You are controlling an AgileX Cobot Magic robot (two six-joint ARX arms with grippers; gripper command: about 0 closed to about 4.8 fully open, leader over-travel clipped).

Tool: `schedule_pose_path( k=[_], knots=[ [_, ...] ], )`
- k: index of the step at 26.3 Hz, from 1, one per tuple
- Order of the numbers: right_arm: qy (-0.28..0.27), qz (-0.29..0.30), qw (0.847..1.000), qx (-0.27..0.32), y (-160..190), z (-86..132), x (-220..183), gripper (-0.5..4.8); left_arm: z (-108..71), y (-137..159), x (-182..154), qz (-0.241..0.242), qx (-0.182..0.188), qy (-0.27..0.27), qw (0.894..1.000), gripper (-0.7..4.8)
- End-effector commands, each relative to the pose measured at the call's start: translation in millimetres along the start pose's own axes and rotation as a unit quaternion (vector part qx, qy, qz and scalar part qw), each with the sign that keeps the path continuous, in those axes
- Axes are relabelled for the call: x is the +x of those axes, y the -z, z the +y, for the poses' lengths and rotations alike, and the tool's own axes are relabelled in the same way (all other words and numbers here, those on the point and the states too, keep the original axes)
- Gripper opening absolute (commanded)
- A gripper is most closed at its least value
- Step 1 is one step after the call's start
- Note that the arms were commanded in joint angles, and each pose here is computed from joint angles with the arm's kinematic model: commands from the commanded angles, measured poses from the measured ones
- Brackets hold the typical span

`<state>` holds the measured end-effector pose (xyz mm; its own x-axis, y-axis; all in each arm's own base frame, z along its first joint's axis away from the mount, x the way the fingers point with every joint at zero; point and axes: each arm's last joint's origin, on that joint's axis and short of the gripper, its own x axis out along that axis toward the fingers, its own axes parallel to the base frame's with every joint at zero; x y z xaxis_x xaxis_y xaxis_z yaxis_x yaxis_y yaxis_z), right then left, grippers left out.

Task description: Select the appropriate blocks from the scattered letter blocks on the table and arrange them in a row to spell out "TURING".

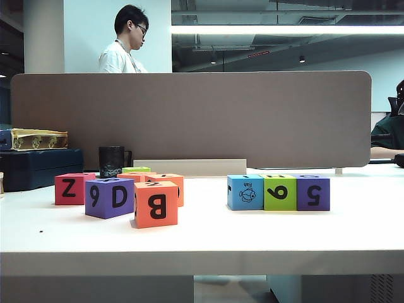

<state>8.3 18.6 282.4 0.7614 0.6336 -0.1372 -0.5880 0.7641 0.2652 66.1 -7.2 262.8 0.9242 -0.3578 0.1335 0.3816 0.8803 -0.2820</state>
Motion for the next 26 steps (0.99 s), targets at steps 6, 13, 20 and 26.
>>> schedule_pose_path(
  k=[6,13,20,26],
  knots=[
    [-0.004,-0.009,1.000,-0.006,-1,2,-2,-0.01,-1.1,-36,27,0.053,-0.021,0.009,0.998,-0.06],
    [-0.005,-0.016,1.000,-0.012,-3,2,-2,-0.01,7.9,-51,58,0.104,-0.047,0.014,0.993,-0.06],
    [-0.006,-0.023,1.000,-0.018,-4,3,-2,-0.01,18.4,-61,102,0.170,-0.081,0.023,0.982,-0.06],
    [-0.006,-0.023,1.000,-0.018,-4,3,-2,-0.01,12.2,-56,135,0.217,-0.089,0.054,0.970,-0.06]
  ],
)
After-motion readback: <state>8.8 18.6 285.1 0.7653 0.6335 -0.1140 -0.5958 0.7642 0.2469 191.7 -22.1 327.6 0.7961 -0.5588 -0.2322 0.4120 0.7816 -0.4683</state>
